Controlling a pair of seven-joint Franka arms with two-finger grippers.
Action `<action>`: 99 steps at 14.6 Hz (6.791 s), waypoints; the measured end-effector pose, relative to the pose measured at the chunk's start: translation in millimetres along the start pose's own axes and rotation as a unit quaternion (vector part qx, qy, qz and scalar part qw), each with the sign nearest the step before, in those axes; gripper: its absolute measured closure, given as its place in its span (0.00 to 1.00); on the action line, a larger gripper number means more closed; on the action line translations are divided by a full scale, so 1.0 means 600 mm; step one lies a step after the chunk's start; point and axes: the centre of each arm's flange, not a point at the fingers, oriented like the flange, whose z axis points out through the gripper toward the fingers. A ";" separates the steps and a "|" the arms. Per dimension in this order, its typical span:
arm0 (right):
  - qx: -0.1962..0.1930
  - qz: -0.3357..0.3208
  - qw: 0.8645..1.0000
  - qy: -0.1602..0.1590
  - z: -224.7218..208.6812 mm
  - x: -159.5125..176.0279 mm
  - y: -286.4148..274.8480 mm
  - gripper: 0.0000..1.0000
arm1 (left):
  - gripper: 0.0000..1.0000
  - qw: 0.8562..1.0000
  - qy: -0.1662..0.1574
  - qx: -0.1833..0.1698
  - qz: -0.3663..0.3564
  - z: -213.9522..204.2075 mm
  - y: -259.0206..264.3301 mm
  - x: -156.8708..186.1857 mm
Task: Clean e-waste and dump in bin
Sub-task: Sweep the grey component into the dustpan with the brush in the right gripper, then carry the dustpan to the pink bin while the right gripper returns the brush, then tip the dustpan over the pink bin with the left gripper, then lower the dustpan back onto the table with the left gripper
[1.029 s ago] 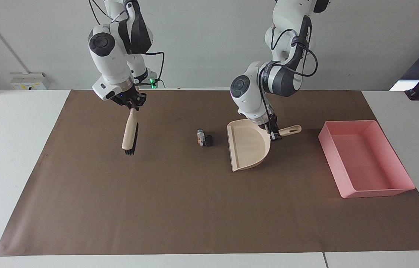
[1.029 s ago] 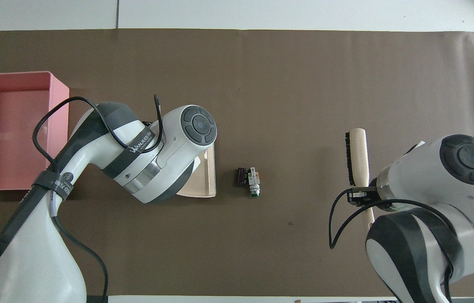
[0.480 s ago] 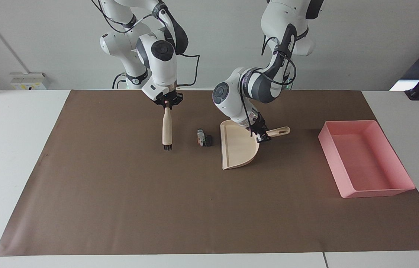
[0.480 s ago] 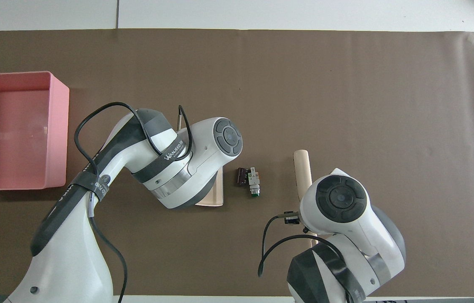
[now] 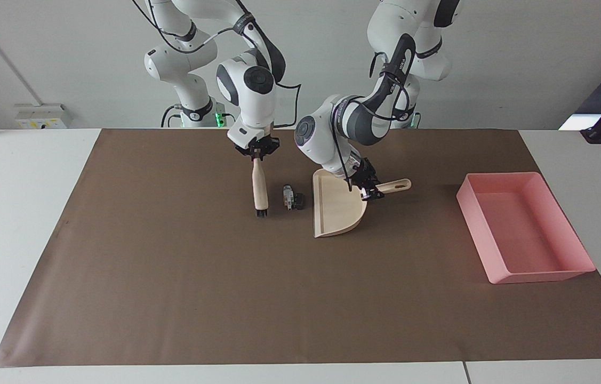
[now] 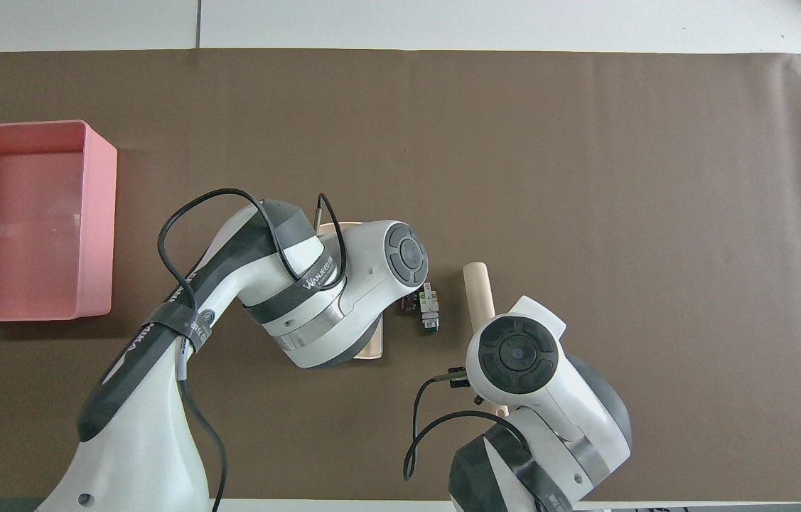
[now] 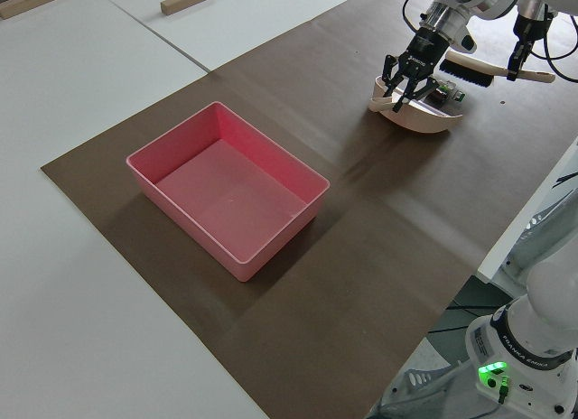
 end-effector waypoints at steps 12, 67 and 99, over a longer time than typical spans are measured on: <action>0.174 0.000 0.985 0.001 0.044 0.002 -0.212 0.75 | 0.67 1.000 0.000 0.009 0.004 0.004 0.012 0.014; 0.045 0.034 0.998 -0.038 0.083 0.105 0.620 0.75 | 0.67 0.921 0.381 0.055 -0.056 0.472 -0.010 -1.098; 0.023 0.124 0.988 0.092 -0.475 0.106 0.581 0.00 | 0.67 0.995 0.097 0.003 -0.027 0.155 -0.076 -0.892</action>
